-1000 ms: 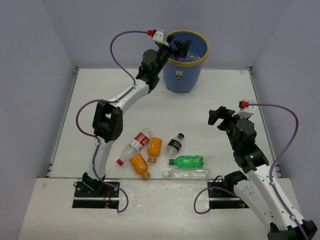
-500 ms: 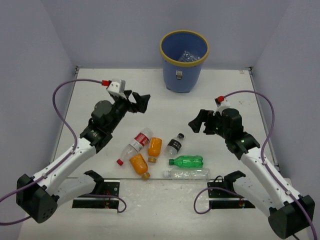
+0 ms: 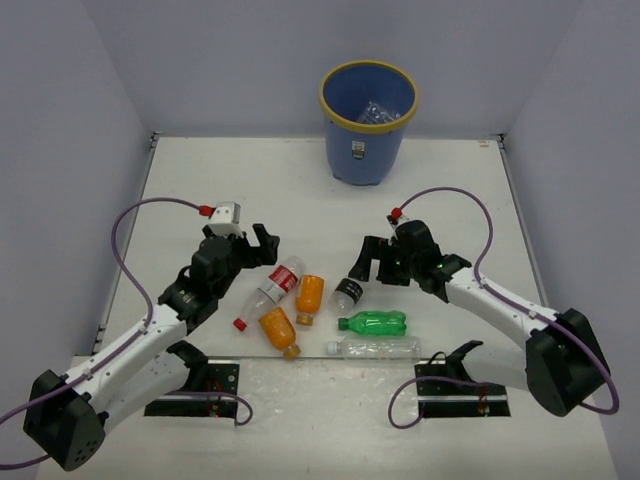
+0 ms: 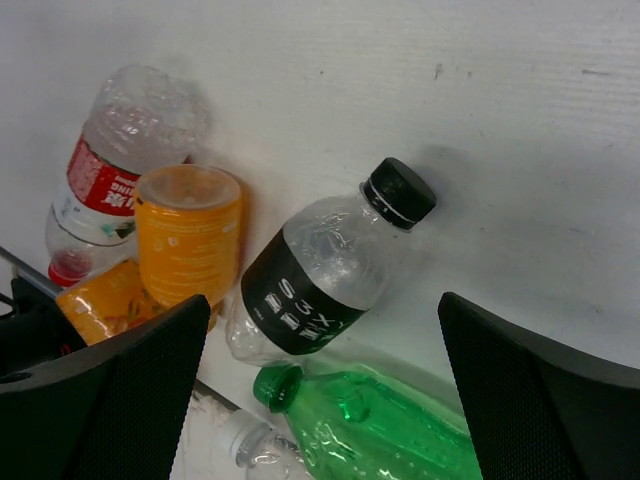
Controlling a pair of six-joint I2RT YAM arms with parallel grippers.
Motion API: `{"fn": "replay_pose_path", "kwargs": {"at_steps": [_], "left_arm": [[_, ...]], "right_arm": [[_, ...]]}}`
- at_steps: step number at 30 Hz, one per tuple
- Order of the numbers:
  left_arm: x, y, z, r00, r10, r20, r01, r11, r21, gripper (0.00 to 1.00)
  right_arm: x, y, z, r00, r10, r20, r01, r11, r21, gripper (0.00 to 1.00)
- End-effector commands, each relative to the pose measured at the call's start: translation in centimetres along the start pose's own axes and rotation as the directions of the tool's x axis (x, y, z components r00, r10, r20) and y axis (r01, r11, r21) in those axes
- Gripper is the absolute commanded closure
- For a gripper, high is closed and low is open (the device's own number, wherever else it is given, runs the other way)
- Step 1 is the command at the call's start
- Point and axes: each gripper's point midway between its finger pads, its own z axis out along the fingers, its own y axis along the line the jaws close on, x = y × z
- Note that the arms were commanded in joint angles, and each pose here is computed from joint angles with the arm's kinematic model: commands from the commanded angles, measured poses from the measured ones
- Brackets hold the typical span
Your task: Put the plastic bottles in the bin
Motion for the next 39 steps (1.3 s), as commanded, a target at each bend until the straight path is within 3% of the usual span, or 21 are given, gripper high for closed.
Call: {"fn": "replay_pose_path", "kwargs": {"at_steps": [1, 11, 14, 17, 23, 29, 33, 35, 39], "left_arm": [[-1.4, 1.0, 0.2, 0.996, -0.047, 0.072, 0.052, 0.997, -0.063, 0.00], [-1.8, 2.4, -0.7, 0.990, -0.073, 0.123, 0.087, 0.989, -0.118, 0.00], [-2.0, 2.7, -1.0, 0.987, -0.077, 0.139, 0.095, 0.987, -0.130, 0.00], [-2.4, 3.3, -1.3, 0.984, -0.081, 0.160, 0.106, 0.982, -0.157, 0.00], [-2.7, 3.2, -1.8, 0.980, -0.092, 0.176, 0.118, 0.983, -0.141, 0.00], [-2.6, 3.2, -1.8, 0.979, -0.097, 0.179, 0.122, 0.983, -0.137, 0.00], [-2.5, 3.3, -1.7, 0.979, -0.099, 0.177, 0.125, 0.981, -0.148, 0.00], [-2.5, 3.5, -1.6, 0.978, -0.104, 0.181, 0.134, 0.978, -0.158, 0.00], [-2.3, 3.6, -1.4, 0.979, -0.104, 0.178, 0.135, 0.977, -0.167, 0.00]], "right_arm": [[-0.2, 1.3, 1.9, 0.999, 0.048, 0.006, -0.048, 0.998, -0.035, 0.01], [1.6, -0.1, 5.9, 0.985, 0.165, -0.046, -0.163, 0.986, 0.042, 0.02], [1.8, -0.5, 6.4, 0.982, 0.183, -0.051, -0.180, 0.982, 0.056, 0.07], [2.0, -0.5, 6.8, 0.979, 0.196, -0.049, -0.193, 0.980, 0.049, 0.17], [1.3, -0.6, 6.3, 0.980, 0.201, -0.004, -0.201, 0.978, 0.053, 0.65], [-2.1, 0.0, 3.4, 0.982, 0.135, 0.132, -0.146, 0.986, 0.077, 0.82], [-6.9, 2.8, -0.9, 0.958, 0.036, 0.284, -0.050, 0.998, 0.041, 0.95], [-10.0, 3.7, -3.2, 0.921, -0.039, 0.387, 0.012, 0.997, 0.071, 0.96], [-17.4, 6.8, -9.4, 0.791, -0.150, 0.593, 0.083, 0.987, 0.140, 0.99]]}}
